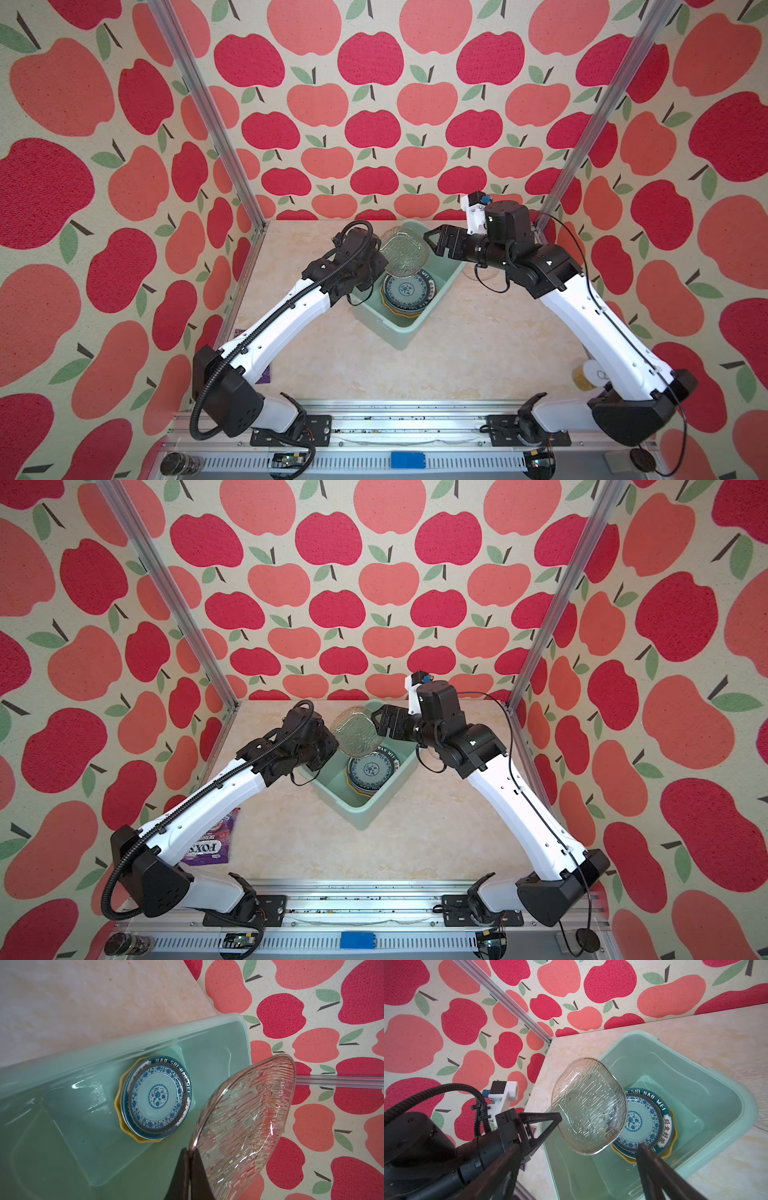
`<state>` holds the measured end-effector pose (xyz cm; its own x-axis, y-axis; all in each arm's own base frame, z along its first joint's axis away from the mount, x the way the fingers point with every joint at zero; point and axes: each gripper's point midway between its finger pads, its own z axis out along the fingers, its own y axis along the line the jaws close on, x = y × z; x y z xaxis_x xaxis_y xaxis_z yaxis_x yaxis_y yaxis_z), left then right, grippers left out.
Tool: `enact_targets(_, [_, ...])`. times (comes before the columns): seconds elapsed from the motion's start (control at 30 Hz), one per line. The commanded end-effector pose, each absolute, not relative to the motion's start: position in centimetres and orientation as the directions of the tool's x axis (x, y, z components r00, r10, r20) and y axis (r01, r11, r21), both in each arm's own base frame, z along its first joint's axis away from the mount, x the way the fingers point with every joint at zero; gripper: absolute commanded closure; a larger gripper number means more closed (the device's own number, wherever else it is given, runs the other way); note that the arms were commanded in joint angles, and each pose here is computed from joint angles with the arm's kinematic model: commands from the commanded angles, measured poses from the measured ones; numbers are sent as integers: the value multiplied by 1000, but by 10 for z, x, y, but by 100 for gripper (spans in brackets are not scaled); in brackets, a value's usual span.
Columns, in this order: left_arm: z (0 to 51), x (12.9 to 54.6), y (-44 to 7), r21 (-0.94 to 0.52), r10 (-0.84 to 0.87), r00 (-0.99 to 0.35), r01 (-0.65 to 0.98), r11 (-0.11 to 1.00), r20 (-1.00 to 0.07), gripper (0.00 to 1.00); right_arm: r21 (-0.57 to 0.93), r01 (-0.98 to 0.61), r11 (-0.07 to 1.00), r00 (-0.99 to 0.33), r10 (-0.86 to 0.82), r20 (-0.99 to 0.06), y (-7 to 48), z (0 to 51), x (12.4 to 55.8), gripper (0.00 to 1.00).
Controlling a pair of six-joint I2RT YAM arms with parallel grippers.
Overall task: Place the plates into the plastic bin on the countertop
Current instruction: 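Carry the clear glass plate over the bin with the left gripper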
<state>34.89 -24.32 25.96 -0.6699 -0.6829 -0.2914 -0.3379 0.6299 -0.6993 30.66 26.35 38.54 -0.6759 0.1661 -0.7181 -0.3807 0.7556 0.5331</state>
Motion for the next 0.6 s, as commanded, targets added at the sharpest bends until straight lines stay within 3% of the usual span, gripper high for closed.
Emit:
enact_targets(0.0, [264, 357, -252, -713, -761, -597, -416, 564, -254, 100, 538, -347, 768, -642, 224, -733, 242, 399, 308, 10])
enact_targets(0.3, [229, 362, -262, -673, -826, -519, -532, 513, -219, 100, 546, -319, 775, -637, 252, -729, 222, 402, 316, 10])
enact_targets(0.57, [198, 363, -265, -613, -812, -539, -569, 548, -225, 100, 546, -312, 777, -645, 249, -722, 221, 399, 319, 10])
